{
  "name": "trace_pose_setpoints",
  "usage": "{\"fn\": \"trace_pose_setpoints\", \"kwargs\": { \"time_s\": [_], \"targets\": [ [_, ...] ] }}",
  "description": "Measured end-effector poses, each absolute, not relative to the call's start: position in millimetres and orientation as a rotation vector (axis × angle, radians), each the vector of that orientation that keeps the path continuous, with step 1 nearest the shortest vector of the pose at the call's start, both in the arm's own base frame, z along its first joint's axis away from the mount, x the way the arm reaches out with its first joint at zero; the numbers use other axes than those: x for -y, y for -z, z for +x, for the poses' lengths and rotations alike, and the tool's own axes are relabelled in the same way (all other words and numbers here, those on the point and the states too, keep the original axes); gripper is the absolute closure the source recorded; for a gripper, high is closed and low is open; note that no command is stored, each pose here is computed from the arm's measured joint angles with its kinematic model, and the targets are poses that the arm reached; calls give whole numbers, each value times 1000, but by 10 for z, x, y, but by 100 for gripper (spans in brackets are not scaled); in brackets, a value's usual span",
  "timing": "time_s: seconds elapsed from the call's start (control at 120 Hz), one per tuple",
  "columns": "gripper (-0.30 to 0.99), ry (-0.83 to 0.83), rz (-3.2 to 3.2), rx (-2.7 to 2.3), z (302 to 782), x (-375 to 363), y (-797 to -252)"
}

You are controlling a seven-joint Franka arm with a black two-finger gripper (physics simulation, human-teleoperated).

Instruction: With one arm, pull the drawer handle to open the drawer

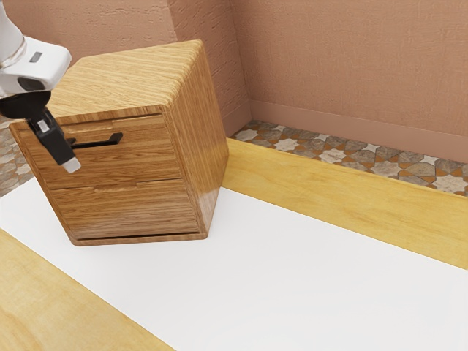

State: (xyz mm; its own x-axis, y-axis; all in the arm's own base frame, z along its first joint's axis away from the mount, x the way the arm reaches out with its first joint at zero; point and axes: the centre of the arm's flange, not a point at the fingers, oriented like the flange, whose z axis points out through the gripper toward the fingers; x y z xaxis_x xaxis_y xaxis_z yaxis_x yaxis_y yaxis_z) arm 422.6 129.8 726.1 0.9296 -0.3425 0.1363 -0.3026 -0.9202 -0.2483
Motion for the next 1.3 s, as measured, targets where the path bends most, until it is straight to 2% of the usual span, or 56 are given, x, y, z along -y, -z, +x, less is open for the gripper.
{"fn": "trace_pose_setpoints", "kwargs": {
  "time_s": [0.142, 0.517, 0.933, 1.067, 1.3],
  "targets": [
    [0, 251, -2840, -568, 4343, -1349, -7106],
    [0, 331, -2748, -672, 4414, -1662, -7118],
    [0, 320, -2673, -847, 4523, -1675, -7006],
    [0, 323, -2673, -842, 4455, -1903, -7001],
    [0, 307, -2626, -946, 4591, -1906, -6785]
  ]
}}
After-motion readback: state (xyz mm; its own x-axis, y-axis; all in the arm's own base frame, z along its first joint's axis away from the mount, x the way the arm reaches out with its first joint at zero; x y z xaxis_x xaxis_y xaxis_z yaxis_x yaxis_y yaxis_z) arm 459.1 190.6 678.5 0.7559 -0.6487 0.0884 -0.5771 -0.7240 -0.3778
